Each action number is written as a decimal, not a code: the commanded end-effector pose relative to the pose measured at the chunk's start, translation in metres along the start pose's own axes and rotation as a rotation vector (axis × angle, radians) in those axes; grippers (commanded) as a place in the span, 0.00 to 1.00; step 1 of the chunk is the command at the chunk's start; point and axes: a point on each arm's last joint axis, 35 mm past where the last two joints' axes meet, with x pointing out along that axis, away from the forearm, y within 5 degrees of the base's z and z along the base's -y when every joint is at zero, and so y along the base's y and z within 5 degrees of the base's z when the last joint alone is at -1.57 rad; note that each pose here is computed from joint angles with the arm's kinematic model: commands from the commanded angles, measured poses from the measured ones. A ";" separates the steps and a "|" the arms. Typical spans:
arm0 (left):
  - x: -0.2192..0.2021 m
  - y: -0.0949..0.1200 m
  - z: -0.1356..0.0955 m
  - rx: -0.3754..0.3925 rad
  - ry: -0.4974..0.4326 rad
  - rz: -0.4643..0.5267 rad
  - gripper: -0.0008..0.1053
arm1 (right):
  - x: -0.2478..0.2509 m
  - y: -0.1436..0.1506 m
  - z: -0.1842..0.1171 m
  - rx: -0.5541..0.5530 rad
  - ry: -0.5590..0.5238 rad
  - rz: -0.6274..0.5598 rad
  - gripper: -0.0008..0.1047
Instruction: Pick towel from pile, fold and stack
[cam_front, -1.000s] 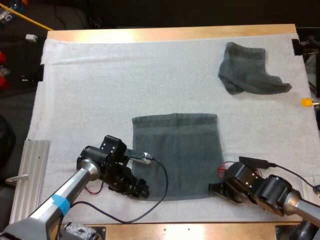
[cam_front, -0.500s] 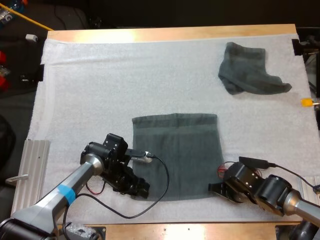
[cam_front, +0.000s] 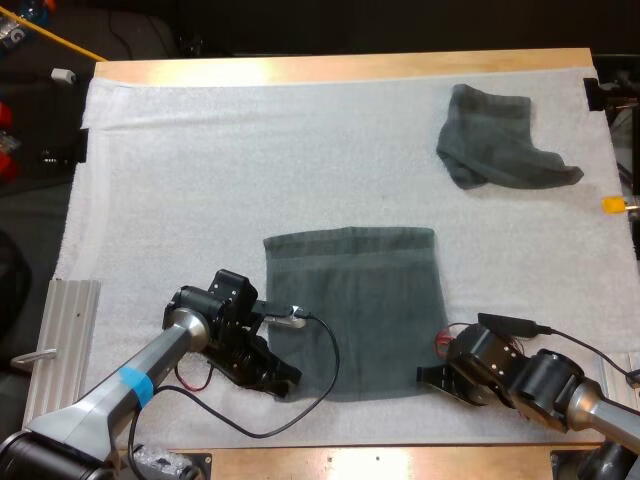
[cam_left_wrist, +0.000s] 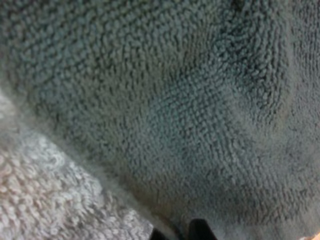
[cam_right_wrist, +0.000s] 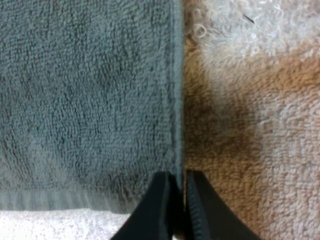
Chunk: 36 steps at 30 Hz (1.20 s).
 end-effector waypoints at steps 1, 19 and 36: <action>0.002 0.001 -0.001 0.003 0.013 -0.003 0.01 | -0.001 -0.001 -0.001 -0.004 0.003 0.001 0.01; -0.064 -0.023 -0.084 0.144 -0.080 -0.018 0.01 | -0.090 0.011 0.011 -0.025 -0.040 0.141 0.01; -0.068 -0.009 -0.022 -0.003 -0.324 -0.236 0.01 | -0.078 0.034 0.046 0.156 -0.281 0.152 0.01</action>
